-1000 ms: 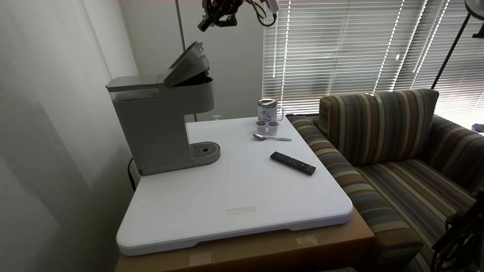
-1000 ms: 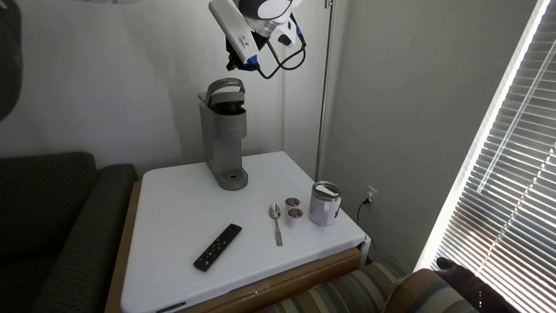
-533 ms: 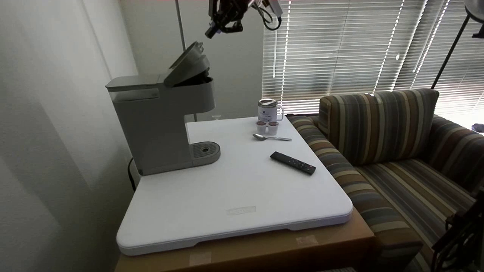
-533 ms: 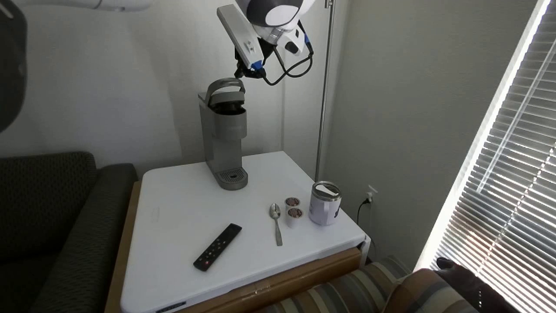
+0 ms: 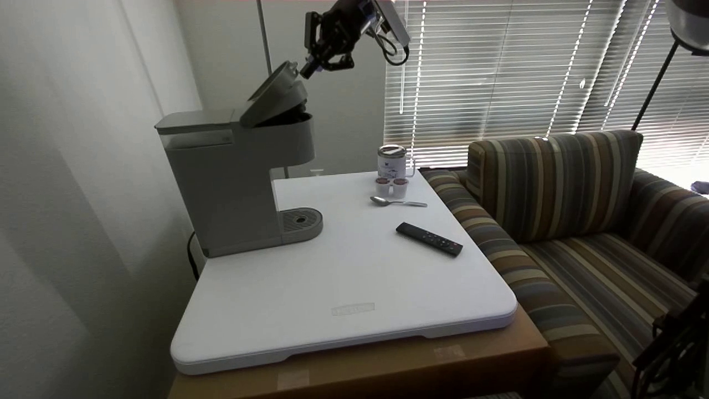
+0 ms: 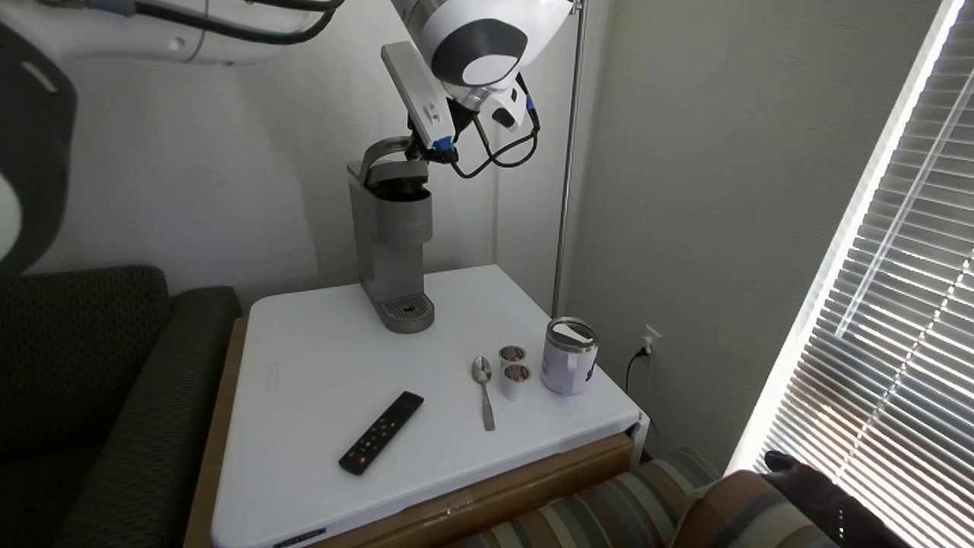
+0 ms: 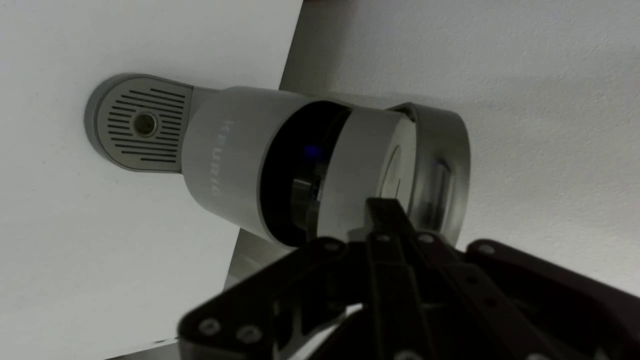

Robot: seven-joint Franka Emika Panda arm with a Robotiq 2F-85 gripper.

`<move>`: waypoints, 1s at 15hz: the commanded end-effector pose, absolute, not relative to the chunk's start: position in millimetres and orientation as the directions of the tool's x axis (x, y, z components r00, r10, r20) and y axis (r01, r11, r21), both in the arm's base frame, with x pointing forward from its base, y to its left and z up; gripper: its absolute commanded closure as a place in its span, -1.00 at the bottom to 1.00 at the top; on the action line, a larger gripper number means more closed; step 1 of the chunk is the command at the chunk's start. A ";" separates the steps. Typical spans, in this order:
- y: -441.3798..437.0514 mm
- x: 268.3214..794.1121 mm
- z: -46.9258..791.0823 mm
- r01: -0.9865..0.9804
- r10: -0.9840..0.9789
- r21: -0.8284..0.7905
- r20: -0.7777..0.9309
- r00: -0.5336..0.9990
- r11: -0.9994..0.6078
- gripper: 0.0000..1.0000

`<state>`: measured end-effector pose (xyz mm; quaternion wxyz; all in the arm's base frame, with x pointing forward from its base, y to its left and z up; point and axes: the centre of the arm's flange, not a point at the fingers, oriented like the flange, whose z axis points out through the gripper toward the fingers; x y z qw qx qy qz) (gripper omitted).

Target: Open the coffee maker

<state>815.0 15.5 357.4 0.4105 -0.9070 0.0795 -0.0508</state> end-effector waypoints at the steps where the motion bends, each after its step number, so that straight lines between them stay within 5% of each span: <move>1: 16.9 844.2 363.3 -0.104 -0.172 -0.759 0.011 0.985 -0.643 1.00; 15: 28.6 842.0 378.2 -0.058 -0.132 -0.779 0.031 0.991 -0.624 1.00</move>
